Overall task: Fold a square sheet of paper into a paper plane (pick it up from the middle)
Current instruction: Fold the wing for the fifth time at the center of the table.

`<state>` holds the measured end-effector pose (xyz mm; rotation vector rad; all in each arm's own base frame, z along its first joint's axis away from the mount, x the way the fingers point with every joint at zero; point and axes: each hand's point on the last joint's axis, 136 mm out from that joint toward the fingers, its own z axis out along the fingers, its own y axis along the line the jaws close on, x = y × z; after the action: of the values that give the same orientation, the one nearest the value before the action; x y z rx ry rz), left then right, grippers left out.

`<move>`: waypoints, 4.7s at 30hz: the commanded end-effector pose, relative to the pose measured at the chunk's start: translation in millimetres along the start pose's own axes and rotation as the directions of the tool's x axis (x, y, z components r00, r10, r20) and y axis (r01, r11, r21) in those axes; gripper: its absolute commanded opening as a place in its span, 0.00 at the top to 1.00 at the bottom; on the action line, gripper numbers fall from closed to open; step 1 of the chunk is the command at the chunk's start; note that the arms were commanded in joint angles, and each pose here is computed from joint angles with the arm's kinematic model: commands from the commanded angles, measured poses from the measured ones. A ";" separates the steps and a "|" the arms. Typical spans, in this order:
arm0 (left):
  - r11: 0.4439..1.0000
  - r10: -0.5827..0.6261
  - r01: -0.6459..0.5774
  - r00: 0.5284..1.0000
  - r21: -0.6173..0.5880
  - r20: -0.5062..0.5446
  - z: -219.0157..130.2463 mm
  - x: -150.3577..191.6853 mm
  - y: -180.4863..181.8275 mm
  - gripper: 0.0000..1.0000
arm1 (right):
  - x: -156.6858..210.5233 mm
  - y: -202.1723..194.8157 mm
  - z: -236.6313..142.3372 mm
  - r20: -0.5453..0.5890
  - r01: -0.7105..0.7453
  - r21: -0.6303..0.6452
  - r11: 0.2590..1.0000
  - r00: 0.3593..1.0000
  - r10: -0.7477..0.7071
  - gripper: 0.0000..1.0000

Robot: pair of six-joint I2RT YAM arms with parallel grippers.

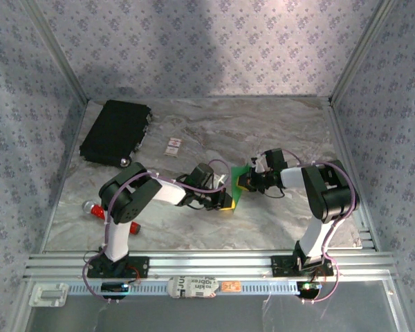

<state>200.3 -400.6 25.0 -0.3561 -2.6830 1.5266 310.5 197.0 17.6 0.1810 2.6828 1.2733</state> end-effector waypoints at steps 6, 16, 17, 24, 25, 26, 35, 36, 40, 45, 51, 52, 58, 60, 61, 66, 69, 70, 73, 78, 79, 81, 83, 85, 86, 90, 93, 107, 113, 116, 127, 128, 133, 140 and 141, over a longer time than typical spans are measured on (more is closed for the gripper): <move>0.991 -0.121 0.105 0.965 -0.083 -0.231 -0.4 69.9 25.7 1.00 | 13.1 -55.9 4.2 0.008 -0.063 0.222 0.973 0.998 0.063 0.95; 0.985 -0.130 0.098 0.964 -0.142 -0.232 -2.9 72.7 32.7 1.00 | 13.2 -54.8 3.8 0.008 -0.061 0.221 0.973 0.998 0.060 0.95; 0.985 -0.129 0.097 0.964 -0.146 -0.231 -2.8 72.6 32.3 1.00 | 13.6 -54.9 3.8 0.008 -0.060 0.223 0.973 0.998 0.060 0.95; 0.988 -0.084 0.060 0.982 -0.140 -0.171 -10.3 60.4 16.8 0.93 | 15.3 -54.2 5.4 0.003 -0.057 0.224 0.973 0.998 0.057 0.95; 0.990 -0.075 0.055 0.986 -0.133 -0.151 -12.7 56.7 12.4 0.92 | 15.4 -54.2 5.3 0.003 -0.056 0.224 0.973 0.998 0.057 0.95; 0.991 -0.067 0.050 0.989 -0.125 -0.133 -14.7 53.3 8.5 0.92 | 14.7 -53.4 5.1 0.004 -0.056 0.223 0.973 0.998 0.056 0.95; 0.999 -0.036 0.034 0.992 0.015 0.120 -41.4 -4.9 -38.3 0.98 | 15.0 -52.9 3.7 0.004 -0.051 0.228 0.972 0.999 0.052 0.96; 0.999 -0.030 0.025 0.991 0.038 0.133 -41.2 -11.8 -46.0 0.98 | 14.6 -52.6 3.7 0.005 -0.052 0.227 0.972 0.999 0.052 0.95; 0.997 -0.007 -0.003 0.991 0.072 0.135 -32.1 -31.4 -67.2 0.98 | 14.1 -52.5 4.3 0.005 -0.053 0.226 0.973 0.999 0.054 0.95; 0.997 -0.014 0.005 0.992 0.071 0.125 -15.6 -45.2 -68.8 0.97 | 14.5 -52.5 4.5 0.002 -0.054 0.224 0.973 0.998 0.055 0.95; 0.998 -0.019 0.014 0.996 0.056 0.085 1.2 -48.1 -62.0 0.97 | 14.5 -52.1 4.1 0.001 -0.054 0.223 0.973 0.998 0.055 0.95; 0.998 -0.018 0.013 0.997 0.055 0.080 3.5 -48.3 -61.4 0.97 | 15.1 -52.1 4.0 0.001 -0.055 0.223 0.973 0.998 0.056 0.95; 1.000 -0.016 0.016 0.998 -0.002 0.057 11.9 -46.2 -47.1 0.97 | 15.6 -52.4 3.8 0.002 -0.057 0.223 0.973 0.998 0.058 0.96; 1.000 -0.017 0.018 0.998 -0.018 0.052 13.5 -45.2 -41.9 0.97 | 15.4 -52.1 3.9 0.002 -0.056 0.222 0.973 0.998 0.057 0.95; 0.999 -0.018 0.019 0.999 -0.027 0.050 14.6 -44.0 -38.5 0.97 | 15.5 -52.3 3.8 0.002 -0.057 0.222 0.973 0.998 0.058 0.95; 0.998 -0.031 0.033 0.999 -0.061 0.032 19.0 -38.6 -22.5 0.97 | 14.6 -51.9 4.0 0.003 -0.057 0.221 0.974 0.998 0.058 0.95; 0.997 -0.035 0.037 0.999 -0.072 0.022 19.4 -33.4 -16.8 0.97 | 14.4 -52.0 3.7 0.003 -0.058 0.221 0.973 0.998 0.059 0.95; 0.996 -0.038 0.039 0.999 -0.077 0.017 19.8 -30.4 -14.5 0.97 | 14.3 -51.8 3.8 0.003 -0.057 0.222 0.973 0.998 0.058 0.95; 0.995 -0.047 0.047 0.999 -0.089 0.003 21.0 -22.1 -7.8 0.97 | 14.5 -52.8 3.4 0.003 -0.057 0.225 0.973 0.998 0.058 0.95; 0.995 -0.060 0.058 0.998 -0.086 -0.021 25.2 -5.8 -3.1 0.97 | 14.9 -53.5 3.9 0.002 -0.059 0.227 0.972 0.998 0.060 0.95; 0.994 -0.063 0.060 0.998 -0.088 -0.026 26.4 -2.0 -1.5 0.97 | 15.0 -53.2 4.0 0.001 -0.059 0.226 0.972 0.998 0.060 0.95; 0.993 -0.070 0.067 0.997 -0.100 -0.032 27.5 4.0 2.4 0.97 | 15.0 -53.6 3.8 0.001 -0.060 0.227 0.972 0.998 0.061 0.95; 0.991 -0.077 0.073 0.997 -0.116 -0.029 26.4 8.7 6.3 0.97 | 14.6 -53.1 3.6 0.002 -0.059 0.226 0.972 0.998 0.060 0.95; 0.988 -0.084 0.079 0.996 -0.133 -0.028 23.7 14.0 10.6 0.97 | 14.3 -53.4 3.3 0.003 -0.060 0.228 0.972 0.998 0.061 0.95; 0.987 -0.085 0.081 0.996 -0.139 -0.028 22.0 15.7 11.8 0.97 | 14.4 -53.5 3.3 0.002 -0.059 0.228 0.972 0.998 0.060 0.95; 0.983 -0.089 0.081 0.995 -0.164 -0.040 16.8 25.2 16.5 0.97 | 14.1 -54.4 3.1 0.002 -0.058 0.232 0.971 0.998 0.059 0.95; 0.982 -0.084 0.073 0.995 -0.175 -0.057 14.3 33.6 17.1 0.97 | 14.5 -55.0 3.1 0.003 -0.060 0.234 0.970 0.998 0.061 0.95; 0.977 -0.074 0.065 0.996 -0.201 -0.038 -3.1 62.0 20.7 1.00 | 13.2 -52.0 -0.8 0.011 -0.064 0.232 0.970 0.998 0.063 0.95; 0.992 0.003 0.001 1.000 -0.128 0.030 -18.4 43.8 -15.9 1.00 | 12.8 -48.3 -2.6 0.019 -0.069 0.221 0.973 0.998 0.066 0.95; 0.997 0.009 -0.003 0.997 -0.071 0.074 -23.5 25.4 -30.8 1.00 | 12.6 -47.2 -1.9 0.021 -0.072 0.213 0.974 0.997 0.069 0.95; 1.000 0.006 -0.004 0.985 -0.009 0.175 -12.9 -44.3 -54.4 1.00 | 15.9 -47.2 0.2 0.017 -0.080 0.197 0.977 0.997 0.078 0.95; 1.000 0.005 -0.004 0.985 -0.008 0.175 -10.6 -47.5 -55.0 1.00 | 16.1 -46.8 0.0 0.017 -0.080 0.196 0.977 0.997 0.078 0.95; 0.999 0.001 0.006 0.987 -0.047 0.162 0.9 -56.6 -46.8 1.00 | 15.6 -46.5 -0.9 0.023 -0.082 0.194 0.978 0.997 0.079 0.95; 0.990 -0.025 0.045 0.988 -0.133 0.150 14.4 -58.0 -16.2 1.00 | 15.4 -45.3 -1.0 0.023 -0.079 0.192 0.978 0.997 0.077 0.95; 0.988 -0.031 0.053 0.988 -0.145 0.149 15.6 -56.6 -11.2 1.00 | 15.5 -45.2 -0.9 0.023 -0.079 0.191 0.978 0.997 0.076 0.95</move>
<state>248.7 -435.8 46.4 -0.2030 -2.8657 1.4801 312.4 194.7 18.3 0.1854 2.6755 1.2177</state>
